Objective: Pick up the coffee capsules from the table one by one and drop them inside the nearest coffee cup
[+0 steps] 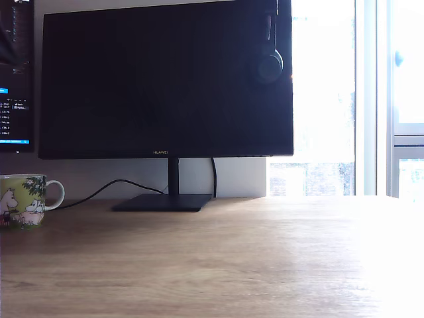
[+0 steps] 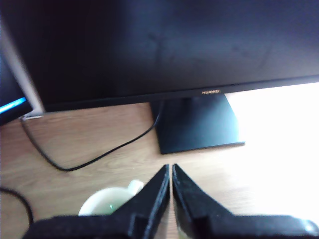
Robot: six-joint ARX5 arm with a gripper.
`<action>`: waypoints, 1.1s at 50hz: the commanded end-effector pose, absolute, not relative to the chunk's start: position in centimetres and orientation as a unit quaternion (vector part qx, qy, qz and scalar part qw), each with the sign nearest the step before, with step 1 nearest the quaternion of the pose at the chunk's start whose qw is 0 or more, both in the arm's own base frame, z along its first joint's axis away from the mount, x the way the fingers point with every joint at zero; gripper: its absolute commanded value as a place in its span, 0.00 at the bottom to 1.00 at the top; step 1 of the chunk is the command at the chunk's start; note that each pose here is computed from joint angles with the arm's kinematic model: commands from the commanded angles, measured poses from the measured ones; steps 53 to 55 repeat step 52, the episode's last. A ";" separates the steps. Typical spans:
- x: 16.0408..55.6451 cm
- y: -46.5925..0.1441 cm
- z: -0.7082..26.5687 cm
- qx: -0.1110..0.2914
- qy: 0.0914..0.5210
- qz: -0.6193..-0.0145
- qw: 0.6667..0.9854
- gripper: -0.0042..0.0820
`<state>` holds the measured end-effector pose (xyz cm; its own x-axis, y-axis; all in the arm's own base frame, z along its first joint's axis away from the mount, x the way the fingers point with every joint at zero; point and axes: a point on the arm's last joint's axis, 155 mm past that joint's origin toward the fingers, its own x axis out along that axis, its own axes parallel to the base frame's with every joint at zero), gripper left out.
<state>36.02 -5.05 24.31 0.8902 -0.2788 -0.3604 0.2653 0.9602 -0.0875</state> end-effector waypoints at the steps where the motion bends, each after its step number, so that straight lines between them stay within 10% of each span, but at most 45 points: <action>1: 34.9 -5.0 23.9 -0.025 0.173 -0.137 0.975 0.03; 34: 26.9 -3.5 17.4 -0.079 0.106 -0.089 0.987 0.03; 55: 24.5 -3.0 17.8 -0.082 0.088 -0.076 0.990 0.03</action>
